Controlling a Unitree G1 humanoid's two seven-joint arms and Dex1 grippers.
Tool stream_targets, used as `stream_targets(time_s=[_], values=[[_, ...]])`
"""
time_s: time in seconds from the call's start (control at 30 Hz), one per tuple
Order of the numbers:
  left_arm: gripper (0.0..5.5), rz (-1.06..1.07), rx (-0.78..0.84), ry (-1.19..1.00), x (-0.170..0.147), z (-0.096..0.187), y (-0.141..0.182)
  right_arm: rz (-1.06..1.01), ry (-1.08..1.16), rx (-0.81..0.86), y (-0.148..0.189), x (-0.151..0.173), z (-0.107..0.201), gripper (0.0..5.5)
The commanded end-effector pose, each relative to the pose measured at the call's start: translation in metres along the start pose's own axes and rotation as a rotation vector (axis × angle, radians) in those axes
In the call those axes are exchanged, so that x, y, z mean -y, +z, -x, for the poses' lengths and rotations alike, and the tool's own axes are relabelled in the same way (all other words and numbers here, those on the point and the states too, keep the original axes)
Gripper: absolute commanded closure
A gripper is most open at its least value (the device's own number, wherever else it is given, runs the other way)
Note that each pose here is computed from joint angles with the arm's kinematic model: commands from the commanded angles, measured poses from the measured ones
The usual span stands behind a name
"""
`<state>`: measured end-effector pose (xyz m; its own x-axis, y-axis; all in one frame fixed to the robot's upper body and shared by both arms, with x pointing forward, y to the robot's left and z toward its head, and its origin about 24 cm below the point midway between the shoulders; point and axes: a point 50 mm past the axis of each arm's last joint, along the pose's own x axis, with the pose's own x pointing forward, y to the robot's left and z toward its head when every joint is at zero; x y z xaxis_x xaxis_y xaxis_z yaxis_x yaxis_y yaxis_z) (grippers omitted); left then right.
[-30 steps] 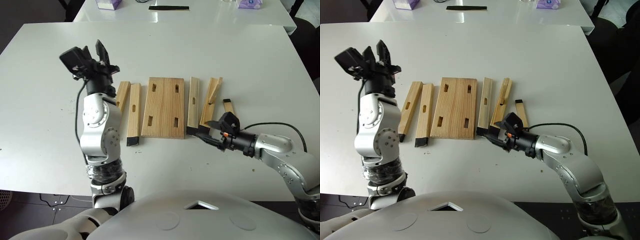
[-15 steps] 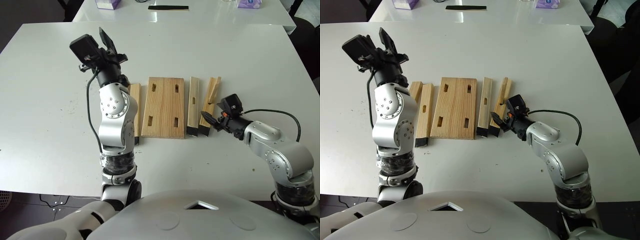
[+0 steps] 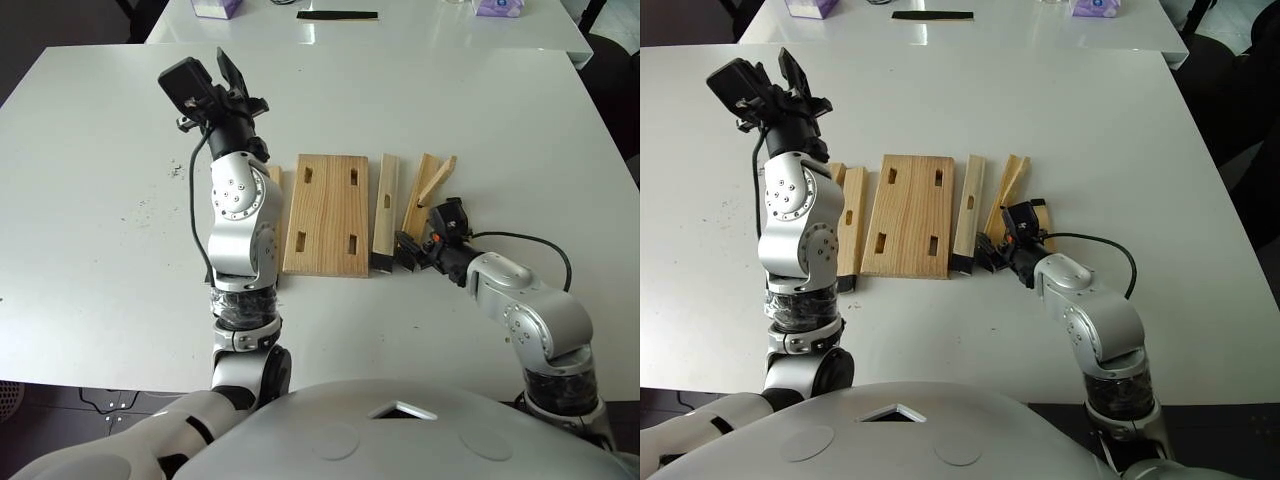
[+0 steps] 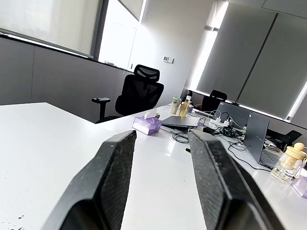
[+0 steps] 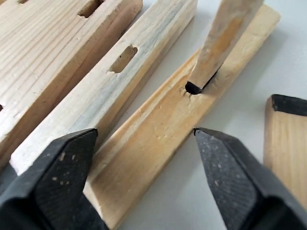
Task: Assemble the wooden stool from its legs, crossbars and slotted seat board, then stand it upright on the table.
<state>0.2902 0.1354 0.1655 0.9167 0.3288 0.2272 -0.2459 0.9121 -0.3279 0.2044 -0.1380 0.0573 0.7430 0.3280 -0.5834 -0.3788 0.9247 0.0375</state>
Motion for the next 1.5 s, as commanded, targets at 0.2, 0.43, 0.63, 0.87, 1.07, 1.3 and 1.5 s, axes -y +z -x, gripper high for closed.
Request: stream_targets(time_s=[0.2, 0.43, 0.63, 0.87, 1.07, 1.3, 1.5], values=[[3.47, 0.013, 0.0, 0.033, -0.01, -0.001, 0.0, 0.046, -0.043, -0.037, -0.008, 0.014, 0.002, 1.78], [3.47, 0.013, 0.017, 0.064, -0.015, -0.001, 0.002, 0.057, -0.022, -0.033, -0.002, 0.016, 0.001, 1.78], [3.47, 0.025, 0.01, 0.038, -0.008, -0.005, 0.0, 0.047, -0.028, -0.028, -0.004, 0.01, -0.008, 1.78], [3.47, 0.035, -0.001, 0.006, -0.001, -0.008, -0.001, 0.042, -0.079, -0.055, -0.016, 0.007, -0.017, 2.27], [3.47, 0.035, -0.004, -0.004, 0.0, -0.009, 0.0, 0.037, -0.104, -0.07, -0.022, 0.005, -0.014, 3.12], [3.47, 0.043, -0.007, 0.006, -0.002, -0.011, -0.001, 0.043, -0.133, -0.012, -0.011, 0.006, -0.015, 3.39], [3.47, 0.078, -0.056, 0.021, -0.01, -0.013, -0.007, -0.015, -0.153, 0.128, 0.018, 0.015, -0.024, 3.39]])
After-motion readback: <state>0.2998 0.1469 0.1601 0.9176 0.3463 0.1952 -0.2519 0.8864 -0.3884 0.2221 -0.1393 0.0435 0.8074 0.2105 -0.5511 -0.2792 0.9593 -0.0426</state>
